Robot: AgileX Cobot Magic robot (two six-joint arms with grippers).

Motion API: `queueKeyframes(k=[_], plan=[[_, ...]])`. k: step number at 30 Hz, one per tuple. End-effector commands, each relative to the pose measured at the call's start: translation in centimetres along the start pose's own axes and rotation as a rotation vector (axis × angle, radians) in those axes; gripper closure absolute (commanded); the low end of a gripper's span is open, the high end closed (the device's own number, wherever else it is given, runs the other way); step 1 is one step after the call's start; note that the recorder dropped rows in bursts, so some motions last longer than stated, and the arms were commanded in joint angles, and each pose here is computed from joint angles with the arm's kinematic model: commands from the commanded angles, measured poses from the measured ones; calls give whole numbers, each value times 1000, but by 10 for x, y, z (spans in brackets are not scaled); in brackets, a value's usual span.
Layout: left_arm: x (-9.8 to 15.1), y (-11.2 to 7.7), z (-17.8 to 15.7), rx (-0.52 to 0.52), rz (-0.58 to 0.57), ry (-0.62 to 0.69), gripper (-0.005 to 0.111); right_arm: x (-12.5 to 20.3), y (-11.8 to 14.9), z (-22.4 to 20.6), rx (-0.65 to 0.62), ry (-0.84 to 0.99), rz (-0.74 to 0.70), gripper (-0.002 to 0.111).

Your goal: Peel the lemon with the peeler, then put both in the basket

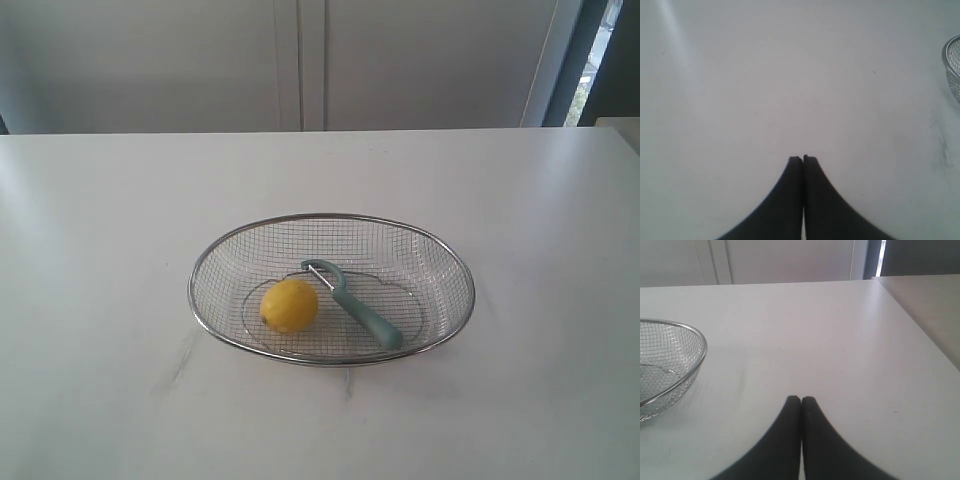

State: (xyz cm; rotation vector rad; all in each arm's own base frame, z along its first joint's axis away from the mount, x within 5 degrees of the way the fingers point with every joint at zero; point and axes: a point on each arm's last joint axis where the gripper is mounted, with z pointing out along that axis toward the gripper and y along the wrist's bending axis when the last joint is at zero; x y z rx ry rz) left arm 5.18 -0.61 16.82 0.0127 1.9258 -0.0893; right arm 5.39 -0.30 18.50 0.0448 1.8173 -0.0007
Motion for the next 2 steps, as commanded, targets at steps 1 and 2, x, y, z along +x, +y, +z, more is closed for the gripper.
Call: queueKeyframes(k=[1, 2], plan=[[1, -1, 0, 9, -8, 2, 107, 2, 0, 0, -3, 0, -6, 108], [1, -1, 0, 9, -8, 2, 107, 2, 0, 0, -3, 0, -6, 108]])
